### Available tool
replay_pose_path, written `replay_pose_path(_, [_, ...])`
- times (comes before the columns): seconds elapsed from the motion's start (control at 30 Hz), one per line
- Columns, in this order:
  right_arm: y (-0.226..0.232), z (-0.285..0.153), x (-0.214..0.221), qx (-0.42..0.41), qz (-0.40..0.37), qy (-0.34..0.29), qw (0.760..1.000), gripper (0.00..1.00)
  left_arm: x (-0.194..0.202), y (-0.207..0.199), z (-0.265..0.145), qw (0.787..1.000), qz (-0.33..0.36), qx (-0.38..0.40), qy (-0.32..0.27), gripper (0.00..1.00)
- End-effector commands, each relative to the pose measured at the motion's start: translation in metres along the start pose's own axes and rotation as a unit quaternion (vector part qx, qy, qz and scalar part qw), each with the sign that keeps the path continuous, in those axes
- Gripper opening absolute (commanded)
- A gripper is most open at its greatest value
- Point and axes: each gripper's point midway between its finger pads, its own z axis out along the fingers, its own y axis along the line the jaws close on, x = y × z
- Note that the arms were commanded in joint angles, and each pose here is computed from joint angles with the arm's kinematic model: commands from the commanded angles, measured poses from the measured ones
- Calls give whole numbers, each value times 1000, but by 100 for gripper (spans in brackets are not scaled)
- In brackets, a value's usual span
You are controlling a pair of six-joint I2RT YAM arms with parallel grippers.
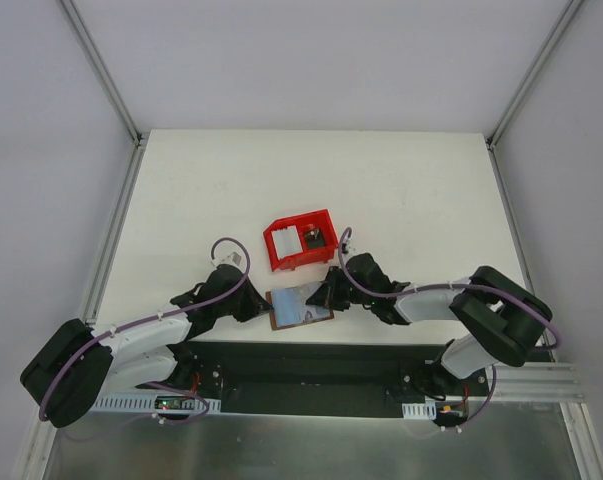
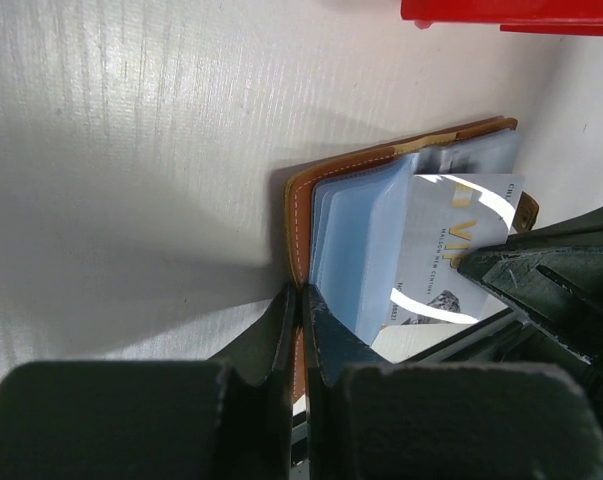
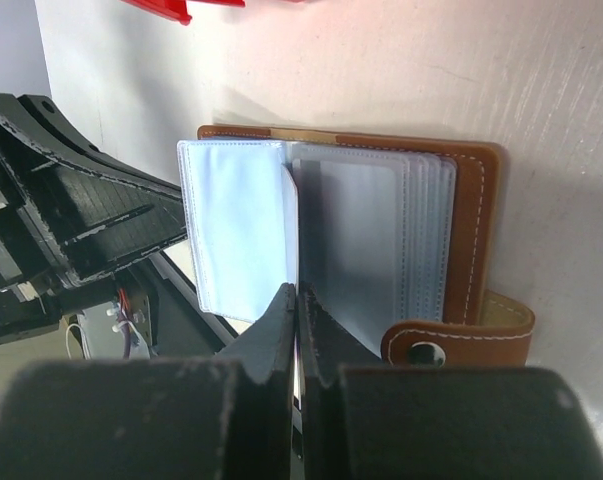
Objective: Put the credit cards into the card holder
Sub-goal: Insert the credit card into the card holder.
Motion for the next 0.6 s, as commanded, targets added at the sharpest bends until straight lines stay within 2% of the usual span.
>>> replay_pose_path(0.0, [0, 3, 5, -23, -38, 4, 999, 0, 1, 7, 1, 1000, -6, -10, 1, 0])
replay_pose_path(0.2, [13, 6, 1, -62, -57, -7, 996, 0, 0, 7, 2, 1000, -3, -10, 1, 0])
replay_pose_path(0.57, [17, 9, -20, -78, -87, -19, 993, 1, 1, 6, 2, 1000, 7, -11, 6, 0])
